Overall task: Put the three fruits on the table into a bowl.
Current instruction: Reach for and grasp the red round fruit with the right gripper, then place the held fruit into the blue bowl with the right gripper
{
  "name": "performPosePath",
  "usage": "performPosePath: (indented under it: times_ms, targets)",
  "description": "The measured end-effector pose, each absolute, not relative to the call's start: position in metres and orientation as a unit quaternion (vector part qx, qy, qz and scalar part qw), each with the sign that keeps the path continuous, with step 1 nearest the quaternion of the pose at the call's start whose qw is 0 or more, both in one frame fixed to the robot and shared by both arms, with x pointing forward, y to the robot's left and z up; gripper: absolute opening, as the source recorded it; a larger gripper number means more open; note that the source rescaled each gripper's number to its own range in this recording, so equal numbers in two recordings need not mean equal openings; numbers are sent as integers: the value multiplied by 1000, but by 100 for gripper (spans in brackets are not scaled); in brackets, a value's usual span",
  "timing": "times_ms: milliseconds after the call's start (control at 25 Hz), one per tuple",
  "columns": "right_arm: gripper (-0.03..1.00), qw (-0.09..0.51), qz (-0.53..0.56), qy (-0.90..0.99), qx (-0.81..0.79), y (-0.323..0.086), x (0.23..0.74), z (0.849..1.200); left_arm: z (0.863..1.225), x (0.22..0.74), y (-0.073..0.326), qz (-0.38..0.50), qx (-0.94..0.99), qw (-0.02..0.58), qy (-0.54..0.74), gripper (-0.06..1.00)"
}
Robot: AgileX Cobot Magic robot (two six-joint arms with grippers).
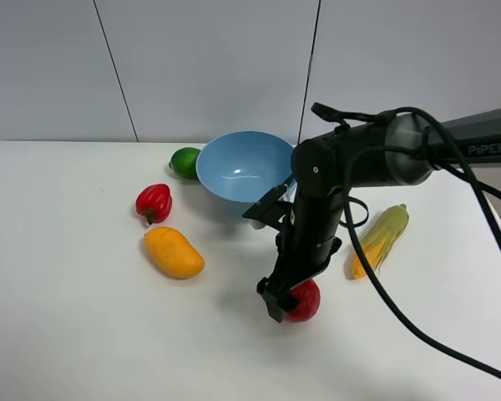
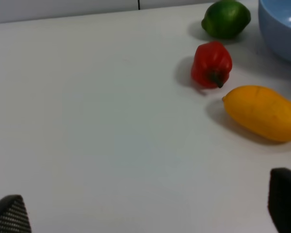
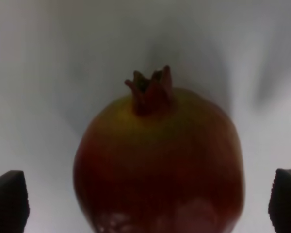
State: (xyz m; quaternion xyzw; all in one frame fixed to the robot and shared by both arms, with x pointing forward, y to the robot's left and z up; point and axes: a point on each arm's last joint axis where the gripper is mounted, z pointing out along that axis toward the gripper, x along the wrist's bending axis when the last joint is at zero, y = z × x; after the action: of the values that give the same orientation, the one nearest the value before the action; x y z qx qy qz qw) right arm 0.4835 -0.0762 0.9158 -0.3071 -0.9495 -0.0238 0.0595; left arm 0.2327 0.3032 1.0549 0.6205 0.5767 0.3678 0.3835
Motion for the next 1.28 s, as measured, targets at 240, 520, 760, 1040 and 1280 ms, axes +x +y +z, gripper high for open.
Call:
performPosePath:
  times_ms: [240, 520, 760, 1040, 1280]
  targets:
    - [100, 72, -3, -949, -308, -76, 484, 900, 1055, 233, 303, 368, 620, 383, 577, 100]
    - [50, 78, 13, -948, -307, -76, 485, 886, 1055, 233, 303, 368, 620, 383, 577, 100]
    - [25, 69, 10, -950, -303, -76, 487, 886, 1055, 233, 303, 368, 620, 383, 577, 100]
    - [25, 52, -46, -950, -305, -60, 502, 932, 1055, 233, 303, 368, 620, 383, 577, 100]
    - [25, -36, -237, -924, -299, -26, 537, 1049, 1055, 233, 303, 368, 620, 383, 577, 100]
